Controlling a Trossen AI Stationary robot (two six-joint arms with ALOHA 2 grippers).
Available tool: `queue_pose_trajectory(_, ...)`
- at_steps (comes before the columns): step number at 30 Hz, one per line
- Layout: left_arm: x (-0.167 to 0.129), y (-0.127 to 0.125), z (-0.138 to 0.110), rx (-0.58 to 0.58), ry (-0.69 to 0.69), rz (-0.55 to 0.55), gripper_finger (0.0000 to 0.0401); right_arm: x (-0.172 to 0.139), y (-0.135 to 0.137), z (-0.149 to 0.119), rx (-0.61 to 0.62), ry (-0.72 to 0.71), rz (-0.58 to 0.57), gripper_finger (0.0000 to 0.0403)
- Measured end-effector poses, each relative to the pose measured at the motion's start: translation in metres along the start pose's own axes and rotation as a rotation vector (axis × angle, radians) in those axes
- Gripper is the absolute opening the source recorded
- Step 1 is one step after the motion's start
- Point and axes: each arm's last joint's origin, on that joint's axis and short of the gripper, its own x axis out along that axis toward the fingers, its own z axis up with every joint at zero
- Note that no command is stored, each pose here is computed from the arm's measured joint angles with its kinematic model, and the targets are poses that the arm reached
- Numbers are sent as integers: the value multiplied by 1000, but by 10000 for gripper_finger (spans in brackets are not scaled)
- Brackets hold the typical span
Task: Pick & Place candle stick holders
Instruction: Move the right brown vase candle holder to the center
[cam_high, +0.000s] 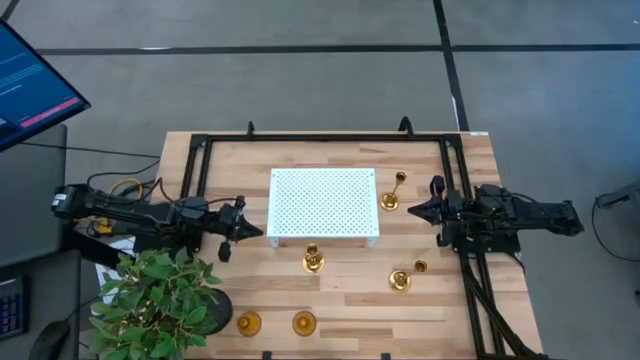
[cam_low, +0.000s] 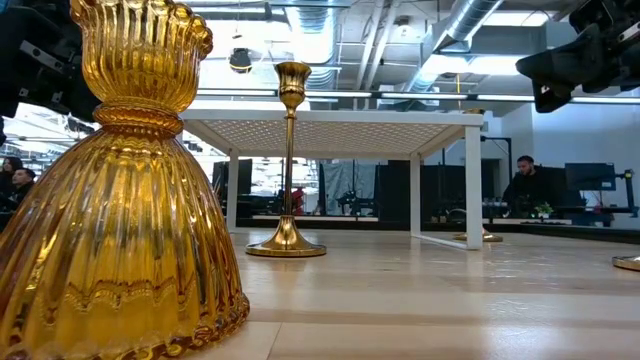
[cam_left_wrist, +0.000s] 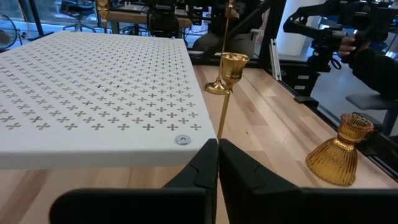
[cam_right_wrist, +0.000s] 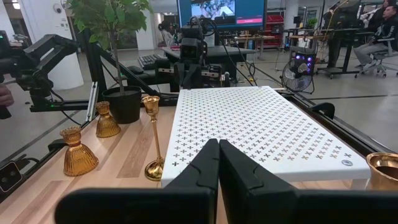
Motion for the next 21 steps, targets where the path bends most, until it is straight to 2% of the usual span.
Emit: queue_pose_trajectory(21,0,0,1,1,-13,0,12,0,0,0,0,1,0,0)
